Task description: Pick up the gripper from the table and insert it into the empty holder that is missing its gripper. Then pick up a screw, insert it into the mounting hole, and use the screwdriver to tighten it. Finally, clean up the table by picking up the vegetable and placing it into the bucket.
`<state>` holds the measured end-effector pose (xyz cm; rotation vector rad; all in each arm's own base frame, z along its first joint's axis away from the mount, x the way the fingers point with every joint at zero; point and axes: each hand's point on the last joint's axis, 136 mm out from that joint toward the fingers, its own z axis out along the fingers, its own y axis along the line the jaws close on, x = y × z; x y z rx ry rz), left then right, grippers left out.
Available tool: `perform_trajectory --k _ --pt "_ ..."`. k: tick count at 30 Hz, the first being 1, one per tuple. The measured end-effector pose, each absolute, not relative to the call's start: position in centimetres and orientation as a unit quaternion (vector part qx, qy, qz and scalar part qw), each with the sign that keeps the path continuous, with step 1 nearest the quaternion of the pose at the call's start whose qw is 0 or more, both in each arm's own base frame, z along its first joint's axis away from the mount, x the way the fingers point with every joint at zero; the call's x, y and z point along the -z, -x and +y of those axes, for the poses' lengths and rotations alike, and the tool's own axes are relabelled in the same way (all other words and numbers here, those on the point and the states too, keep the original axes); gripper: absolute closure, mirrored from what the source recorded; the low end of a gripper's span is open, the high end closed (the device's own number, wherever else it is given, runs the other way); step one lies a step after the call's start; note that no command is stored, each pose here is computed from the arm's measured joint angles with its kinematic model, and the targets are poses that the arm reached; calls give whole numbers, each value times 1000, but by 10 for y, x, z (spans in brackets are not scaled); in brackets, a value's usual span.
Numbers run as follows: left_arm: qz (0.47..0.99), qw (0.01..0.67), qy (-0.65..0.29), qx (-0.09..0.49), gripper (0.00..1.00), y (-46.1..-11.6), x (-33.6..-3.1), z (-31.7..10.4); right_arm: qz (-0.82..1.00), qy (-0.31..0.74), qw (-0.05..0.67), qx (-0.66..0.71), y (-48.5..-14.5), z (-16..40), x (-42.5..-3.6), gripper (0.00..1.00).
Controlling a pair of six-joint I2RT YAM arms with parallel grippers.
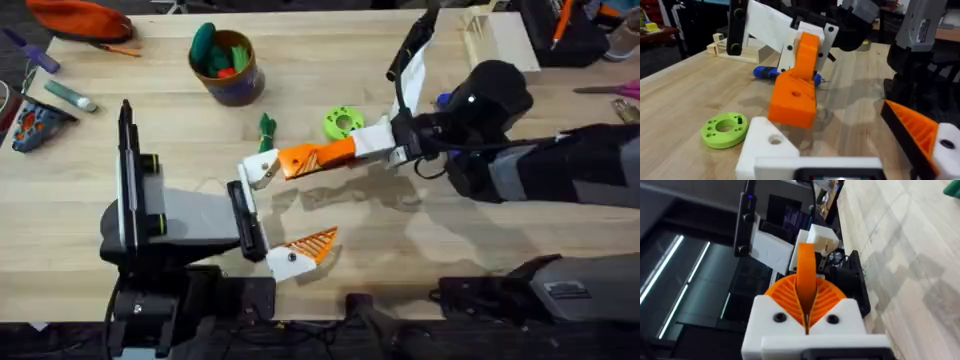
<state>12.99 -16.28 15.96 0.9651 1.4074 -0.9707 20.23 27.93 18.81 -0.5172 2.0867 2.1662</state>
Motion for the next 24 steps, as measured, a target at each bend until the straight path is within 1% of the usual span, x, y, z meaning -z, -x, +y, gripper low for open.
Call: perform_trajectory --k 11,24 --pt "596 556 -409 411 1 -130 -160 -163 698 131 16 -704 -202 280 -168 989" --pt "596 556 -409 411 1 -130 -160 -163 698 133 2 -704 -195 285 -168 989"
